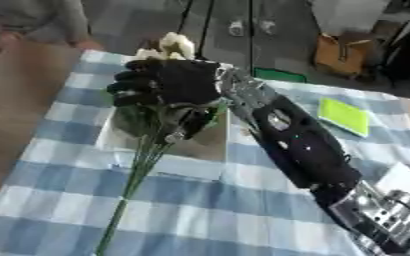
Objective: Pick up objects on the table and place them in the box.
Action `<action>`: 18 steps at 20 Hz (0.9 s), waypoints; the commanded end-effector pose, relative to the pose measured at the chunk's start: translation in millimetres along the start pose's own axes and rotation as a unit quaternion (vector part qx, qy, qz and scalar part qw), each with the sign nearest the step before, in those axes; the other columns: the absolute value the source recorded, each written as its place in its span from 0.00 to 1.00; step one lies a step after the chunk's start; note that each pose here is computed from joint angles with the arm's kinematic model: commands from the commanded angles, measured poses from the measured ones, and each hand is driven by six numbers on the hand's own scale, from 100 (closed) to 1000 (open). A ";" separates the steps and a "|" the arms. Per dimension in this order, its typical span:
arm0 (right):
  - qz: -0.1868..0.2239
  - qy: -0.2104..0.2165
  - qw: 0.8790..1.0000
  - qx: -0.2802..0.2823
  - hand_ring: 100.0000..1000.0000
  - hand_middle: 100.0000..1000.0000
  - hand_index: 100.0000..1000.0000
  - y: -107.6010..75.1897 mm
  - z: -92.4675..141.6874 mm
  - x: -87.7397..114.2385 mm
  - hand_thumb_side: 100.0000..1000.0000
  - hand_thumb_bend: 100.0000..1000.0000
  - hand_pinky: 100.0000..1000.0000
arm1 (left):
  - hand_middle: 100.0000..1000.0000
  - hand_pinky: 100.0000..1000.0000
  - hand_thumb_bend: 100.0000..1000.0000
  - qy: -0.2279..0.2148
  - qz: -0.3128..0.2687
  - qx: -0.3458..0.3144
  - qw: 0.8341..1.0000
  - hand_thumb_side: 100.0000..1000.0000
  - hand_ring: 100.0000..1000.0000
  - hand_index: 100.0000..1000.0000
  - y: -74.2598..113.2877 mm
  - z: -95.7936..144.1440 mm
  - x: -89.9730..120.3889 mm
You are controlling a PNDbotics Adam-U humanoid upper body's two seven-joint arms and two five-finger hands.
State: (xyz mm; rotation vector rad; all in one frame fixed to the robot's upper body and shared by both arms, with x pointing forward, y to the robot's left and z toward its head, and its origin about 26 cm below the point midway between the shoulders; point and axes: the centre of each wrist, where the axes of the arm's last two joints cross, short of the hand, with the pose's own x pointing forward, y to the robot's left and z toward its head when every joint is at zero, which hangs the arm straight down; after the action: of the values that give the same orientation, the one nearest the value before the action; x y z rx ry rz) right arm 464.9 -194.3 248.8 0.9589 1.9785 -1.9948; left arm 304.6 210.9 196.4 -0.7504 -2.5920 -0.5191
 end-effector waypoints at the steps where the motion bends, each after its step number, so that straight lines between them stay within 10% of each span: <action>1: -0.010 0.090 0.996 -0.021 0.98 1.00 0.97 -13.7 32.4 -27.8 0.07 0.27 1.00 | 0.82 0.47 0.39 -0.009 -0.008 -0.011 1.000 0.38 0.74 0.79 1.7 -3.5 6.3; 2: -0.025 0.107 0.994 -0.027 0.98 1.00 0.97 -13.4 37.2 -30.8 0.07 0.27 1.00 | 0.82 0.47 0.39 -0.009 -0.008 -0.011 1.000 0.38 0.74 0.79 1.8 -3.1 6.3; 3: -0.045 0.125 0.991 -0.034 0.75 0.82 0.89 -11.8 42.3 -33.1 0.05 0.00 0.72 | 0.82 0.47 0.39 -0.008 -0.008 -0.011 1.000 0.38 0.74 0.79 1.9 -2.8 6.4; 4: -0.098 0.176 0.977 -0.070 0.70 0.77 0.87 -1.2 58.5 -39.2 0.12 0.00 0.60 | 0.82 0.47 0.39 -0.006 -0.010 -0.011 1.000 0.38 0.74 0.79 2.5 -1.4 6.6; 10: -0.327 0.222 0.893 -0.214 0.66 0.74 0.84 -50.5 99.4 -59.9 0.17 0.00 0.52 | 0.82 0.47 0.38 0.008 -0.020 -0.011 1.000 0.39 0.75 0.79 4.5 4.8 7.6; 18: -0.366 0.177 0.878 -0.252 0.65 0.72 0.85 -105.3 130.7 -40.6 0.15 0.00 0.49 | 0.83 0.47 0.36 0.029 -0.042 -0.011 0.999 0.39 0.76 0.79 8.8 15.7 9.9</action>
State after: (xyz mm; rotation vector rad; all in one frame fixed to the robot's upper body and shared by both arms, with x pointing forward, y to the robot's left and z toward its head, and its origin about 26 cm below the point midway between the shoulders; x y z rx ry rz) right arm 413.7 -310.4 320.5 0.4601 3.2691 -1.4772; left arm 300.2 224.9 181.8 -0.6499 -2.5514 -0.5539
